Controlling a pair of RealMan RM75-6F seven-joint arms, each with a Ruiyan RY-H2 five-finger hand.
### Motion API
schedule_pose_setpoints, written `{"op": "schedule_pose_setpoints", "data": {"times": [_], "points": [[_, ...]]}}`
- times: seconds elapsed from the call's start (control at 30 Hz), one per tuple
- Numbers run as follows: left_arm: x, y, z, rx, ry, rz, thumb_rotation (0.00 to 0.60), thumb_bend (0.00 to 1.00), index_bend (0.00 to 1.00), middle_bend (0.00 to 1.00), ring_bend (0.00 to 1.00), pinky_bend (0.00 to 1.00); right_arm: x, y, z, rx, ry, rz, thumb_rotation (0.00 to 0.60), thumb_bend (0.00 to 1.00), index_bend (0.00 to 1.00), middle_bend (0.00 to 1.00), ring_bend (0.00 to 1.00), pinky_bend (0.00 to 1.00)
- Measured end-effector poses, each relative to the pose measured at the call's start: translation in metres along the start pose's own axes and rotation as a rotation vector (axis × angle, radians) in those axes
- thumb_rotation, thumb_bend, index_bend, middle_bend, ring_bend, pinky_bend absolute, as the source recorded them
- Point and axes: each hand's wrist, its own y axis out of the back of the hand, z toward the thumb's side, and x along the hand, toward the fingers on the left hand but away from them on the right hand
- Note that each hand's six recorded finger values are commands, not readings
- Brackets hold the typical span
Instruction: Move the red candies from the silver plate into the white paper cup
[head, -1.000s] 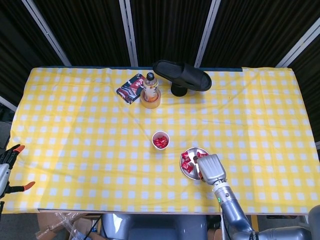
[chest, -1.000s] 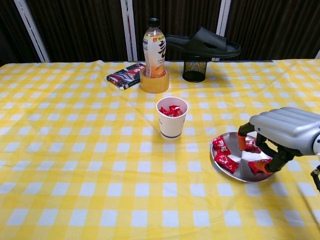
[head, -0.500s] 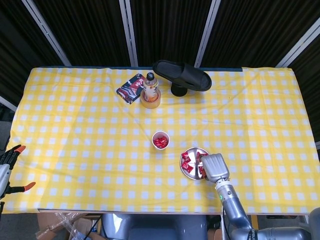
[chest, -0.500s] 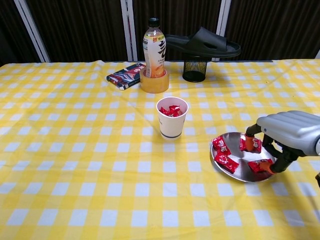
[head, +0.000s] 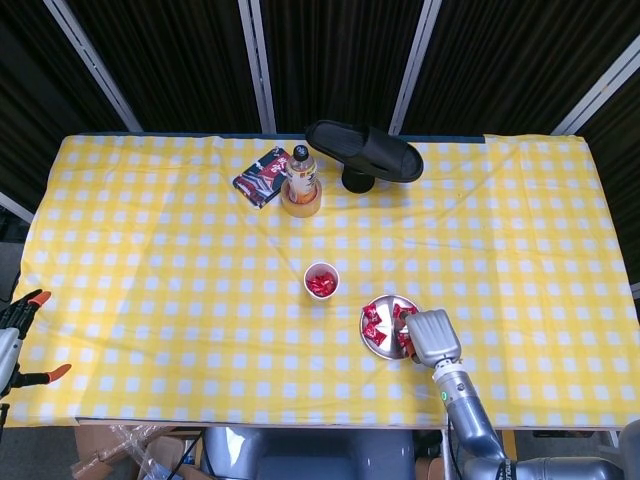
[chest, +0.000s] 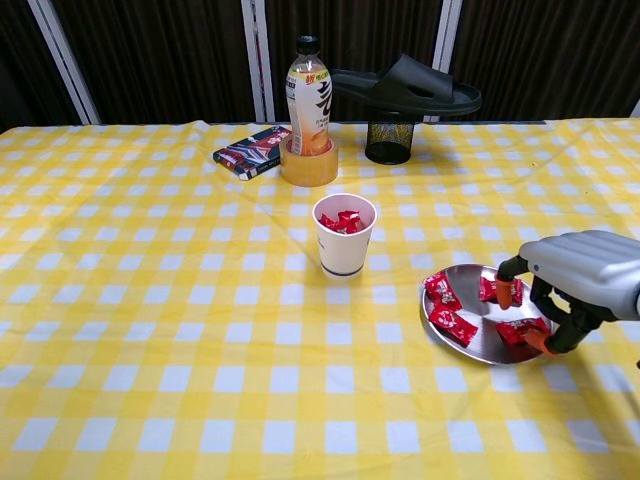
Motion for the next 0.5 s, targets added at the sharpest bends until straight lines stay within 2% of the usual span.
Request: {"op": "schedule_pose_setpoints", "data": {"times": [0.5], "points": [[-0.0002,0.0001,0.0001,-0.001,-0.001,-0.001,0.600,0.04,0.00,0.00,0.00,0.00,-0.0046,-0.0105,-0.0063,-0.007,-0.013,0.015,0.600,0.39,0.52,0.82,0.93,0.98]]}}
